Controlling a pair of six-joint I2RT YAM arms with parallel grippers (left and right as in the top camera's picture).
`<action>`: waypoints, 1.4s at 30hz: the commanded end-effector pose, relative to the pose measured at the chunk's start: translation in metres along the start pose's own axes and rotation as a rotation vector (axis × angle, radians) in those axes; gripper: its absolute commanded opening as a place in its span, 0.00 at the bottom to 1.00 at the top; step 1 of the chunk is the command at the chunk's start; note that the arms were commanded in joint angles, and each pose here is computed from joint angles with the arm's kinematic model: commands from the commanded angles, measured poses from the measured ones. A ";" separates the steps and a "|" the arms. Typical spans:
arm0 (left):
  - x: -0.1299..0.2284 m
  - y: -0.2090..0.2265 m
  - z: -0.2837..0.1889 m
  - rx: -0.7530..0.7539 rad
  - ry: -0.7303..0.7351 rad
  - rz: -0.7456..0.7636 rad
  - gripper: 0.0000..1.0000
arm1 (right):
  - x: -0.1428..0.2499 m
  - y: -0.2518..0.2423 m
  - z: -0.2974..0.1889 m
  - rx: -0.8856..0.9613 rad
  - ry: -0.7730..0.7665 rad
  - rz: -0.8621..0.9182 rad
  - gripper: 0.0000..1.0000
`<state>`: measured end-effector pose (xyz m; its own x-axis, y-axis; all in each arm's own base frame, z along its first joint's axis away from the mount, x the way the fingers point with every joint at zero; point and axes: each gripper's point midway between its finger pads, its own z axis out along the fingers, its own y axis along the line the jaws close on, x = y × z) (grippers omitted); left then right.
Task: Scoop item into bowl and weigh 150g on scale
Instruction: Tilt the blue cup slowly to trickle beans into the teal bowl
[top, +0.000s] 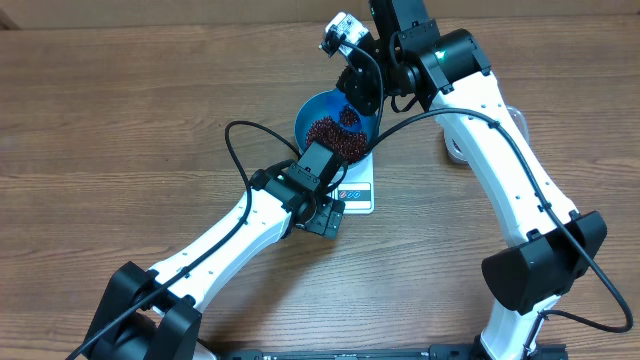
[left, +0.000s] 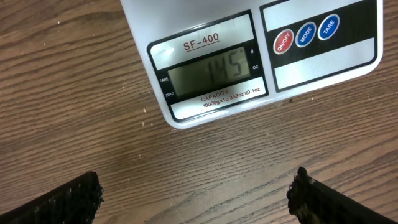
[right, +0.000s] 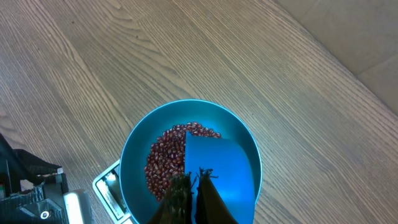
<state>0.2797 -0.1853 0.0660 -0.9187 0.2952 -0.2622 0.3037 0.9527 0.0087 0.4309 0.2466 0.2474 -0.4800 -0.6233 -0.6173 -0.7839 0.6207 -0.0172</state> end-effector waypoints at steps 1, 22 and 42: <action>0.002 0.006 0.003 -0.018 0.006 0.010 1.00 | -0.011 -0.005 -0.012 0.026 -0.039 0.018 0.04; 0.002 0.006 0.003 -0.018 0.006 0.010 1.00 | -0.006 -0.007 -0.008 0.041 -0.014 0.038 0.04; 0.002 0.006 0.003 -0.018 0.006 0.010 0.99 | -0.007 -0.010 -0.004 0.047 -0.016 0.037 0.04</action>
<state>0.2797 -0.1854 0.0660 -0.9187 0.2956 -0.2621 0.3041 0.9526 0.0084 0.4348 0.2425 0.2467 -0.5134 -0.6017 -0.6119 -0.7514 0.6596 -0.0182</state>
